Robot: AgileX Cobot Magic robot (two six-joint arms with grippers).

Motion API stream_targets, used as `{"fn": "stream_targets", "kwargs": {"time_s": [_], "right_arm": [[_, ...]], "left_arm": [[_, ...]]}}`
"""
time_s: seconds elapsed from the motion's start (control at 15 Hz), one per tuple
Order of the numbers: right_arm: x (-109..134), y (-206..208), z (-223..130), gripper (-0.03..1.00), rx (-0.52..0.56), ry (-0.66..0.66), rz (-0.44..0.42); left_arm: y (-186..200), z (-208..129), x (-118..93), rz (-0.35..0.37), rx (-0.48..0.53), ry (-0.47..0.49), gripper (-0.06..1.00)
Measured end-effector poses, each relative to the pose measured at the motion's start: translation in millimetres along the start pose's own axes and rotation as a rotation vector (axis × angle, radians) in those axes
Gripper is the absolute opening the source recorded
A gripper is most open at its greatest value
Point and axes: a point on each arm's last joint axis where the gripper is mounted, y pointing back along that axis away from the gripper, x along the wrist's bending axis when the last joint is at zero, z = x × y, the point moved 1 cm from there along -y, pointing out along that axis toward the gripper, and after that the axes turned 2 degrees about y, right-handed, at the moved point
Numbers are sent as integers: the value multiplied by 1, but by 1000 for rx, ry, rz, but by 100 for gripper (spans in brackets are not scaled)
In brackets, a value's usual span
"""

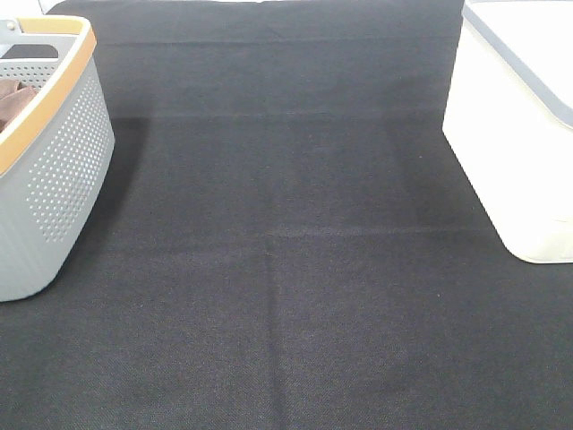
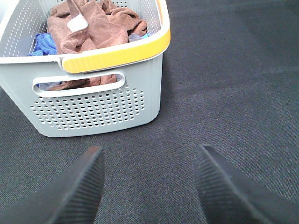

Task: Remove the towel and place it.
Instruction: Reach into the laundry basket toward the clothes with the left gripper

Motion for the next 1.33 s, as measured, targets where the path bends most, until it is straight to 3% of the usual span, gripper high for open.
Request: {"fn": "stream_targets", "kwargs": {"time_s": [0.47,0.6,0.8,1.13,1.33], "right_arm": [[0,0,0,66,0,0,0],[0,0,0,66,0,0,0],[0,0,0,66,0,0,0],[0,0,0,66,0,0,0],[0,0,0,66,0,0,0]], "left_arm": [[1,6,1,5,-27,16,56],[1,30,4,31,-100,81,56],[-22,79,15,94,-130,165,56],[-65,135,30,197,8,151,56],[-115,170,45,319,226,160,56]]}}
